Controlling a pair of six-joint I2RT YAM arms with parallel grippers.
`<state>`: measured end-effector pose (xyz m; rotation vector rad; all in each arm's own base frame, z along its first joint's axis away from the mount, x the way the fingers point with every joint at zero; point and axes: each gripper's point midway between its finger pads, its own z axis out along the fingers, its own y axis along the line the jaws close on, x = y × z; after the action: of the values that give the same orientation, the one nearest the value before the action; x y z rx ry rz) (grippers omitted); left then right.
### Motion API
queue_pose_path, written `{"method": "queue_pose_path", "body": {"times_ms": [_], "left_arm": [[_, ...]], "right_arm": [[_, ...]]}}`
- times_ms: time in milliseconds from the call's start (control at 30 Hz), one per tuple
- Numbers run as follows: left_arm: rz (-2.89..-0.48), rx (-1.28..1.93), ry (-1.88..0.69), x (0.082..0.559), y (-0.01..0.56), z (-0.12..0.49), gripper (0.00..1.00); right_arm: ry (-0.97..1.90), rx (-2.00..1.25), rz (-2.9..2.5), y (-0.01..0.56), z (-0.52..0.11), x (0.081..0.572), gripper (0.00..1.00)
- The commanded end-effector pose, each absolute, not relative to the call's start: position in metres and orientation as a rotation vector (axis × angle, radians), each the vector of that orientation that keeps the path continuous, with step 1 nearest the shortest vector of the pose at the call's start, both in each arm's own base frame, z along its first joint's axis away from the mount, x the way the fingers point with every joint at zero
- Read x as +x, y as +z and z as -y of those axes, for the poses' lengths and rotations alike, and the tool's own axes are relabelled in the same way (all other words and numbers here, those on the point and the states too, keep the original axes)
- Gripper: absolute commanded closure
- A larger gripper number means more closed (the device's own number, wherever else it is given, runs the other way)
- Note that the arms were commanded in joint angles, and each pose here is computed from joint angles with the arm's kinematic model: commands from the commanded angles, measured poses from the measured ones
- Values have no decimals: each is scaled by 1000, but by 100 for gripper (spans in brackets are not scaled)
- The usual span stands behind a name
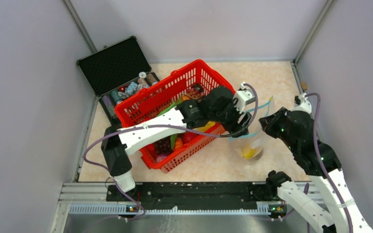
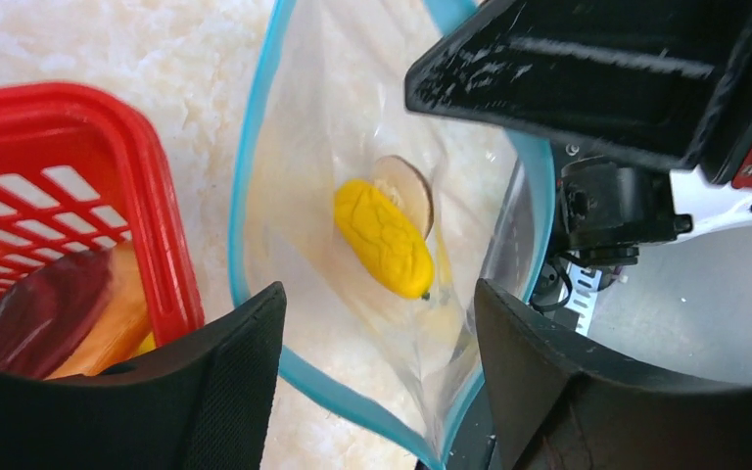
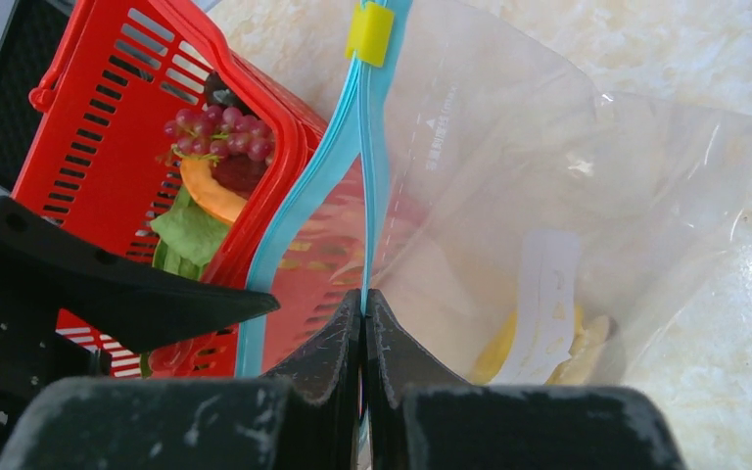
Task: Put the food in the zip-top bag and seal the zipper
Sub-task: Place the fake fruit in the zipper food storage bag, then pick up the fake fruit from the bin.
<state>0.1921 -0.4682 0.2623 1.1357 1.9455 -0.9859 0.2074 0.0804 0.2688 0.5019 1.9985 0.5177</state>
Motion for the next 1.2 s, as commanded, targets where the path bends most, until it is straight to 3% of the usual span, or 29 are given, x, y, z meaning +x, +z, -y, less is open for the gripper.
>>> {"method": "queue_pose_path", "body": {"times_ms": [0,233,500,833,1167], "left_arm": [[-1779,1051,-1031,195,317,456,29],[-1676,976,-1002,194,347,430,21],[-1694,727,-738,241,344,368,2],[-1829,420,-640,323,306,278,1],[-1844,258,-703,364,279,260,1]], "right_arm": [[528,518,-1950,277,-80,212,100],[526,512,-1958,272,-81,213,100],[513,502,-1948,272,-77,211,100],[522,496,-1949,270,-79,210,100],[535,490,-1948,271,-81,212,100]]}}
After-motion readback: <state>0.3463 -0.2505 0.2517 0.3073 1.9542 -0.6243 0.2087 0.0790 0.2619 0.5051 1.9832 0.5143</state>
